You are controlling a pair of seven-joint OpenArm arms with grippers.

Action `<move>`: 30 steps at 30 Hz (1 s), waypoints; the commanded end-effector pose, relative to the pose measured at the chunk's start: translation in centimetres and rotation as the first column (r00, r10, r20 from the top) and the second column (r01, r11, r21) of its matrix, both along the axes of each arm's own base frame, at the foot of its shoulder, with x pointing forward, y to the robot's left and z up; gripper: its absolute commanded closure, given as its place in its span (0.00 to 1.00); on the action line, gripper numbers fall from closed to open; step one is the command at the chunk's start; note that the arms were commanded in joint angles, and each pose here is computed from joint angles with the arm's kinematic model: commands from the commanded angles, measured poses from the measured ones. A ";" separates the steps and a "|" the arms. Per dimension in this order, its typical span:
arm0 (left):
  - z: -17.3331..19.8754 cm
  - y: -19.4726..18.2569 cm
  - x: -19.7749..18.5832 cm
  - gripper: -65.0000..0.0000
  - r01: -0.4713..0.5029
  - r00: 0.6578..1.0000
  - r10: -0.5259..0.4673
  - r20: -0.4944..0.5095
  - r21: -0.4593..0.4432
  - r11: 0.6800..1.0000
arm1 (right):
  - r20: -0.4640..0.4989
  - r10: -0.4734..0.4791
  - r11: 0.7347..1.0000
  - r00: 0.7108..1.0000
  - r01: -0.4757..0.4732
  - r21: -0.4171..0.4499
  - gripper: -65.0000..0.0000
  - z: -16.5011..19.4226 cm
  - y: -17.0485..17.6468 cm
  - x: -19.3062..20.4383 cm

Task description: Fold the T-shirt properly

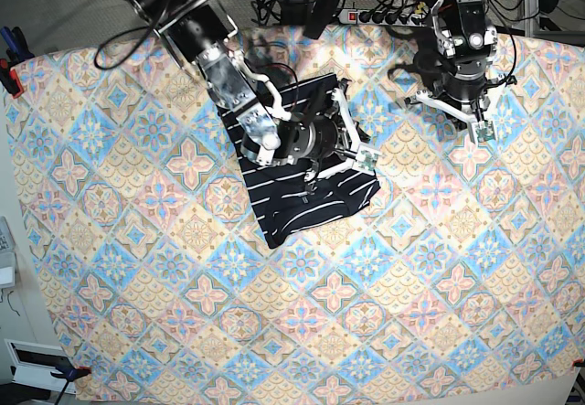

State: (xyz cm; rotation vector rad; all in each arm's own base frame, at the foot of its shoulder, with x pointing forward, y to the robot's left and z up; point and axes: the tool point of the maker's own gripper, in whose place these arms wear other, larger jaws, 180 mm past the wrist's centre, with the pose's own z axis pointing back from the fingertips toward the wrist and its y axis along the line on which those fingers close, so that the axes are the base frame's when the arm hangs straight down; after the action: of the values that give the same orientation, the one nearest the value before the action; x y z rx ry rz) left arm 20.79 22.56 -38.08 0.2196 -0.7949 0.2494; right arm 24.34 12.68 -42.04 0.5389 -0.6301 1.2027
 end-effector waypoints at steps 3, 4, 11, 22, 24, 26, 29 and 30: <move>1.0 -0.2 0.7 1.00 -0.005 0.999 0.004 0.044 0.005 1.000 | -0.028 -0.009 0.999 1.000 0.010 0.034 0.97 -0.7 0.4 0.6; 1.0 -0.2 0.7 1.00 -0.005 0.999 0.005 0.043 0.005 1.000 | -0.042 -0.012 0.999 0.999 0.013 0.030 0.97 -1.2 0.3 0.6; 0.9 -0.3 0.9 1.00 -0.002 0.999 0.003 0.046 -0.013 1.000 | -0.090 -0.109 0.994 0.990 0.110 0.010 0.97 -4.1 -1.5 1.7; -0.4 -1.8 0.7 1.00 -0.012 1.000 0.012 -0.001 -0.161 0.987 | -0.018 -0.314 0.948 0.949 0.313 -0.058 0.97 -4.3 -11.7 8.2; -0.4 -1.9 0.7 1.00 -0.013 1.000 0.013 0.000 -0.166 0.986 | 0.010 -0.340 0.939 0.941 0.340 -0.061 0.97 -3.6 -13.2 9.7; -0.4 -2.4 0.9 1.00 0.000 1.000 0.000 0.002 -0.171 0.985 | 0.040 -0.360 0.930 0.932 0.362 -0.059 0.97 -2.7 -14.3 11.3; -0.6 -2.9 0.8 1.00 0.022 1.000 -0.023 -0.005 -0.172 0.985 | 0.077 -0.383 0.918 0.921 0.388 -0.077 0.97 -1.8 -16.5 13.3; -0.6 -2.9 0.8 1.00 0.023 1.000 -0.024 -0.005 -0.170 0.985 | 0.083 -0.390 0.913 0.917 0.397 -0.090 0.97 -1.8 -17.3 13.9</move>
State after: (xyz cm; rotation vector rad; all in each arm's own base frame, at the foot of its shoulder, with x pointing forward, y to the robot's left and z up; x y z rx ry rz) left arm 21.21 19.20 -39.40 0.0339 -0.7335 0.2933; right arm 36.63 -4.72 -45.40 0.2697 -0.6344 0.8665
